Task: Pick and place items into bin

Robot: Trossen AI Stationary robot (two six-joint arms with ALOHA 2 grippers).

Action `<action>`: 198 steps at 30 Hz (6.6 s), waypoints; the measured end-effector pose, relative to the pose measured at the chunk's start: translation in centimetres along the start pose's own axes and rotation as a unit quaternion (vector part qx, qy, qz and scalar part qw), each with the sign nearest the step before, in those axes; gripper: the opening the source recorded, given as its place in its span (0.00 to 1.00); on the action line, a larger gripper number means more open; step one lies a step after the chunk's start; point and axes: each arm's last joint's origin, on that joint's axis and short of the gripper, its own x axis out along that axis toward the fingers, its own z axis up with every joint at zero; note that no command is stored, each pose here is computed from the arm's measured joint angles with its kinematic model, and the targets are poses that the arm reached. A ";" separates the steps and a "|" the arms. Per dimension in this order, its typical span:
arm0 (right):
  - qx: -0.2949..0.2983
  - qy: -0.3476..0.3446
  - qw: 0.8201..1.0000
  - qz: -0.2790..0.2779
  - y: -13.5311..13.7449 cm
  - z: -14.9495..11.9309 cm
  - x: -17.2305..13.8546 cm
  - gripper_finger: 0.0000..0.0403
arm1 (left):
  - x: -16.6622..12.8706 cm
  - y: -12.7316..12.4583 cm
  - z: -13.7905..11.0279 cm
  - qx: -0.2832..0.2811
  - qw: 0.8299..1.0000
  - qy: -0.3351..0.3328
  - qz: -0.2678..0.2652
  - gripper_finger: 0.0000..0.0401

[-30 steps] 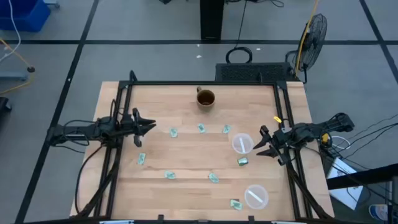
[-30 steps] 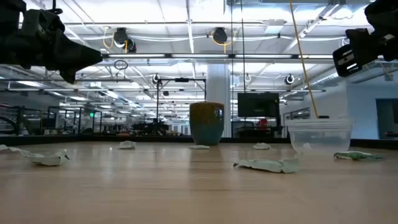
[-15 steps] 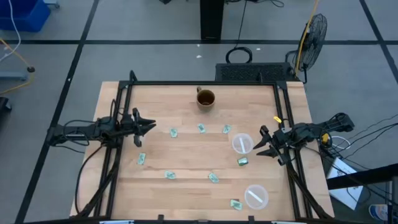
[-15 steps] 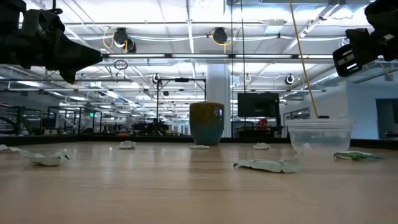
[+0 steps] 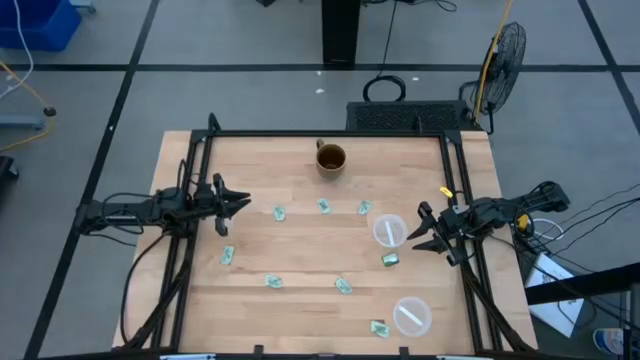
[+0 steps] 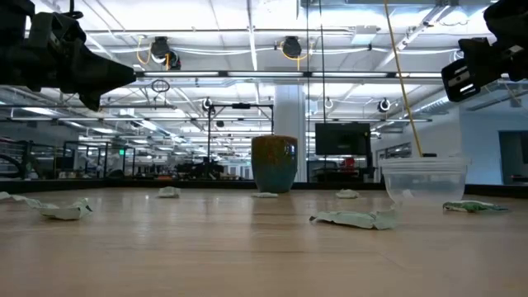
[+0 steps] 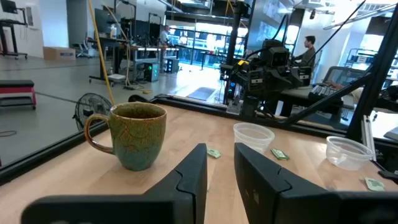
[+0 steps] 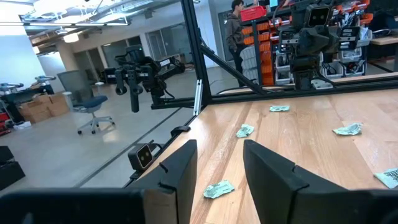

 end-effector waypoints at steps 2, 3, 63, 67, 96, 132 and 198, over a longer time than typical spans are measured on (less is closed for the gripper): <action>0.000 0.000 1.000 0.000 0.0 0.0 0.0 0.31 | 0.0 0.0 0.0 0.000 1.000 0.000 0.000 0.21; 0.000 0.000 1.000 0.000 0.0 0.0 0.0 0.31 | 0.0 0.0 0.0 0.000 1.000 0.000 0.000 0.21; 0.000 0.000 1.000 0.000 0.0 0.0 0.0 0.31 | 0.0 0.0 0.0 -0.070 0.998 -0.002 0.000 0.21; -0.027 -0.020 0.999 0.000 0.1 0.4 0.0 0.31 | 0.0 0.1 0.0 -0.100 0.995 -0.004 0.011 0.21; -0.197 -0.127 0.948 -0.214 -1.0 2.8 0.0 0.31 | 2.2 1.3 -4.9 -0.073 0.960 0.230 0.144 0.21; 0.124 0.374 0.839 -0.375 -14.7 6.2 10.7 0.31 | 7.3 0.6 6.1 -0.034 0.984 0.115 0.132 0.21; 0.150 0.485 0.774 -0.379 -6.1 3.3 8.9 0.05 | 7.1 0.7 5.5 -0.062 0.977 0.144 0.143 0.21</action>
